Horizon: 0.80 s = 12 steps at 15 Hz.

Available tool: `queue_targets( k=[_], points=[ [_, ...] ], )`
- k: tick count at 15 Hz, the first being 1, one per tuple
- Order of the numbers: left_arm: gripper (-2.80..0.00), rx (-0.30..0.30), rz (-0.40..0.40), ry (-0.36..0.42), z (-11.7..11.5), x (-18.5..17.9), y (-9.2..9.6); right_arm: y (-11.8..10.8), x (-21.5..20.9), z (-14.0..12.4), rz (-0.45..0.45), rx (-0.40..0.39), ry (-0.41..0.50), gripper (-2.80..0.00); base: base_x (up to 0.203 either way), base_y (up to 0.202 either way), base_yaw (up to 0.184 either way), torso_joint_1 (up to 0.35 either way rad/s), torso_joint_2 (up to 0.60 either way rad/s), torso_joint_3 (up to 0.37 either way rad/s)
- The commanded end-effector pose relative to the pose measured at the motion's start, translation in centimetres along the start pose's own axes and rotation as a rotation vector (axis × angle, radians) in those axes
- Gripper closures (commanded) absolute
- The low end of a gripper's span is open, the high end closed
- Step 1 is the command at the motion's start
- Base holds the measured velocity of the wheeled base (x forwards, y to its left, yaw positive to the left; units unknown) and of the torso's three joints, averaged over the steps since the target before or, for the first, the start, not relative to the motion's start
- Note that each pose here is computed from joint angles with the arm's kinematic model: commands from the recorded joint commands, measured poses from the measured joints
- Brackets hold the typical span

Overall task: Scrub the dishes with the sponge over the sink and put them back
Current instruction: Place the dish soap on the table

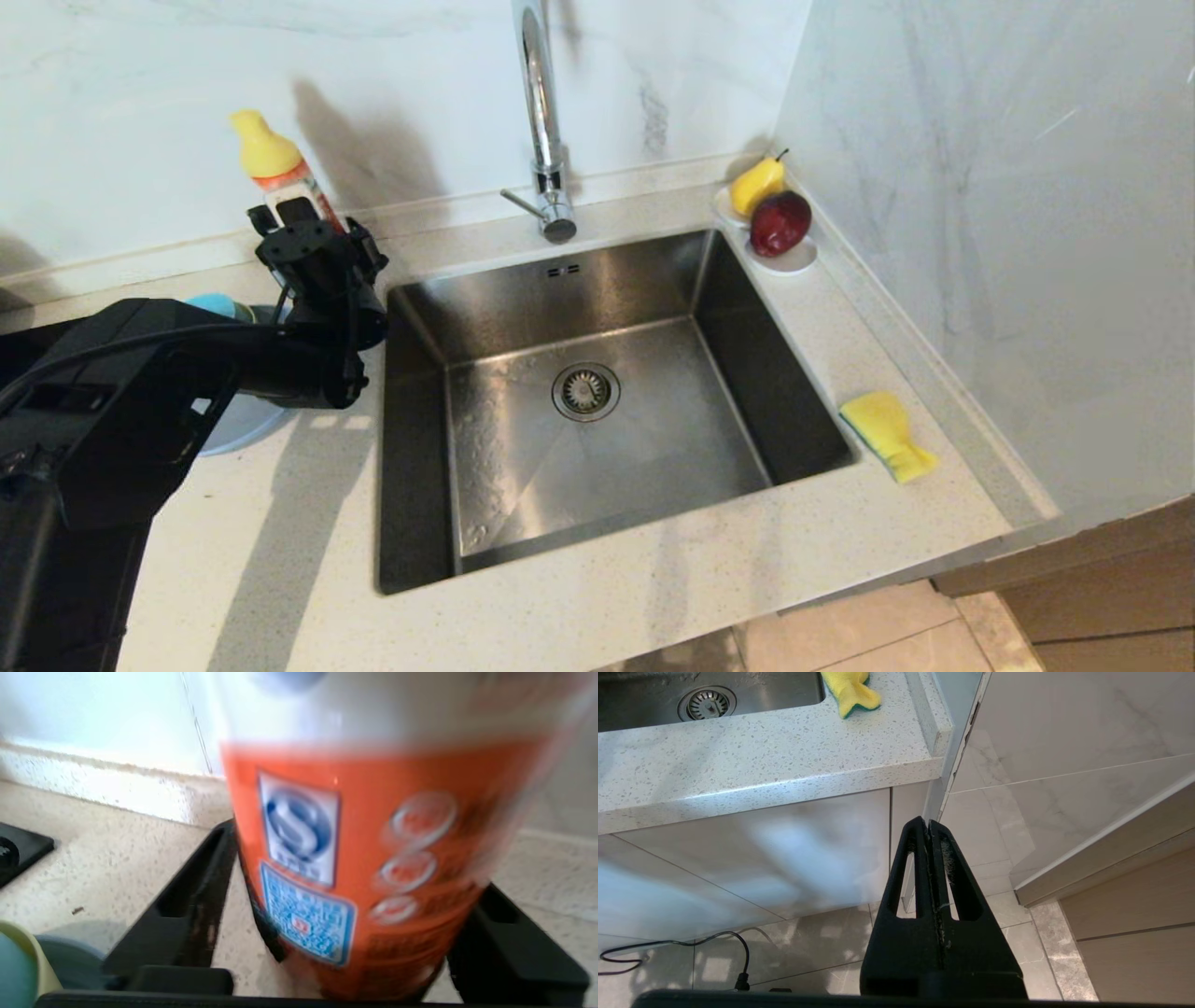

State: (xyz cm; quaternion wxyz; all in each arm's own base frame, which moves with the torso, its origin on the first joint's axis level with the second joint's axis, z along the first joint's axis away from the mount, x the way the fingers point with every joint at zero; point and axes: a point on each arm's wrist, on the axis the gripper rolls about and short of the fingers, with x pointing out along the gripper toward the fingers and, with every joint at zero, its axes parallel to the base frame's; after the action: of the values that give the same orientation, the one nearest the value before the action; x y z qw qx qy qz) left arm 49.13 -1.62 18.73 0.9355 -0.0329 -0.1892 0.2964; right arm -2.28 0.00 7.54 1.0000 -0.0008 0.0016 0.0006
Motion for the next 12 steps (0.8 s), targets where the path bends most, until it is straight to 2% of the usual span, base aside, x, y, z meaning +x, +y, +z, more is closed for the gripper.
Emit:
queue_targets(
  k=[1, 4, 6, 9, 12],
  points=[
    [-2.80, -0.016, 0.006, -0.019, 1.0, 0.1, 0.0, 0.0, 0.0, 0.0, 0.000, 0.000, 0.000, 0.00, 0.000, 0.000, 0.000, 0.000, 0.00, 0.000],
    [-2.80, -0.037, 0.008, -0.048, 3.2, 0.1, 0.2, 0.0, 0.0, 0.0, 0.001, 0.000, 0.000, 0.00, 0.000, 0.000, 0.000, 0.000, 0.00, 0.000],
    [-2.80, -0.056, 0.011, -0.078, 5.5, 0.1, 0.4, 0.0, 0.0, 0.0, 0.000, 0.000, 0.000, 0.00, 0.000, 0.000, 0.000, 0.000, 0.00, 0.000],
    [-2.80, -0.096, 0.016, -0.131, 10.4, -0.2, 1.1, 0.0, 0.0, 0.0, 0.001, 0.000, 0.001, 0.00, 0.000, 0.000, 0.000, 0.000, 0.00, 0.000],
    [-2.80, -0.110, 0.014, -0.149, 15.2, -0.9, 2.1, 0.0, 0.0, 0.0, 0.002, 0.000, 0.000, 0.00, 0.000, 0.000, 0.000, 0.000, 0.00, 0.000]
  ],
)
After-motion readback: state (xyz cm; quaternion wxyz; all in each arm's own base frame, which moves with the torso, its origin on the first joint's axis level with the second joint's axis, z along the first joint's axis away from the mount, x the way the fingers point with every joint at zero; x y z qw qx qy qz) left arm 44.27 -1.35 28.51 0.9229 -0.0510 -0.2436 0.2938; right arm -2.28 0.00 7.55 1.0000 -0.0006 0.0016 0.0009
